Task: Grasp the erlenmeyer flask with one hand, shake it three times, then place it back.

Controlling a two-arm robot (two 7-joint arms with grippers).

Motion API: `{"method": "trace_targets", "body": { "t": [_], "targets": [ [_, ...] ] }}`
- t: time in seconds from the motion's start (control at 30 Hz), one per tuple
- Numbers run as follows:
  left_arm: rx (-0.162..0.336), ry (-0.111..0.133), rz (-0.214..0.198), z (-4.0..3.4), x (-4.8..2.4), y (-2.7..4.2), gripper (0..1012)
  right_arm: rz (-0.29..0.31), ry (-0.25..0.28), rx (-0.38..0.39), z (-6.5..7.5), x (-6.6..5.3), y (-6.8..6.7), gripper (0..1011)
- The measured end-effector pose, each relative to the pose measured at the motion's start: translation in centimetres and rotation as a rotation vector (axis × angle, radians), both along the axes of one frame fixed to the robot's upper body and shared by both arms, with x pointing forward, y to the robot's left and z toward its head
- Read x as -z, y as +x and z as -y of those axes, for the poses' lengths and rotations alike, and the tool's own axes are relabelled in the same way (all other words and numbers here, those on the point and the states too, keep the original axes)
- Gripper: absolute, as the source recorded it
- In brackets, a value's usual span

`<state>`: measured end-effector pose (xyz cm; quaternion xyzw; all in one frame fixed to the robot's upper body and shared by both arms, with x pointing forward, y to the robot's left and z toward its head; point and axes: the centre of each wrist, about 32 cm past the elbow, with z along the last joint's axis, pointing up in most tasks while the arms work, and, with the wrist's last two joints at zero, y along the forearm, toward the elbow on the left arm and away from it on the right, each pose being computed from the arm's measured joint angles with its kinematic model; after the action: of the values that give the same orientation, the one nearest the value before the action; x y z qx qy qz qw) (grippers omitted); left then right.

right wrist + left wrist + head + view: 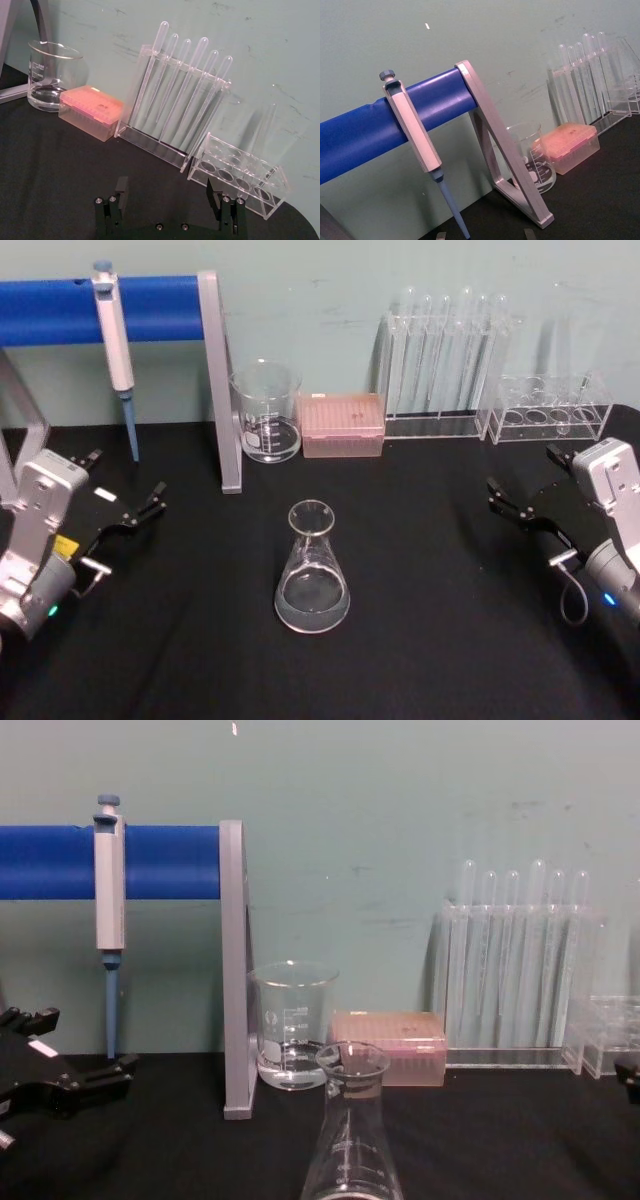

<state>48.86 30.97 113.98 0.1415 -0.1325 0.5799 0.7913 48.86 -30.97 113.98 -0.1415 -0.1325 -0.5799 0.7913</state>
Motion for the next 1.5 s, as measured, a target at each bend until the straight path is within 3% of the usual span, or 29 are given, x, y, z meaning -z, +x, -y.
{"method": "trace_targets", "body": {
  "t": [0.87,1.13,1.5],
  "targets": [
    [0.0,0.0,0.0,0.0,0.0,0.0,1001,-0.002,0.001,-0.006,0.3,-0.1,0.0,1000],
    [0.0,0.0,0.0,0.0,0.0,0.0,1001,-0.023,0.052,-0.05,1.6,-0.3,-0.3,1000],
    [0.0,0.0,0.0,0.0,0.0,0.0,1001,-0.058,0.142,-0.178,2.6,-1.6,-1.8,1000]
  ]
}}
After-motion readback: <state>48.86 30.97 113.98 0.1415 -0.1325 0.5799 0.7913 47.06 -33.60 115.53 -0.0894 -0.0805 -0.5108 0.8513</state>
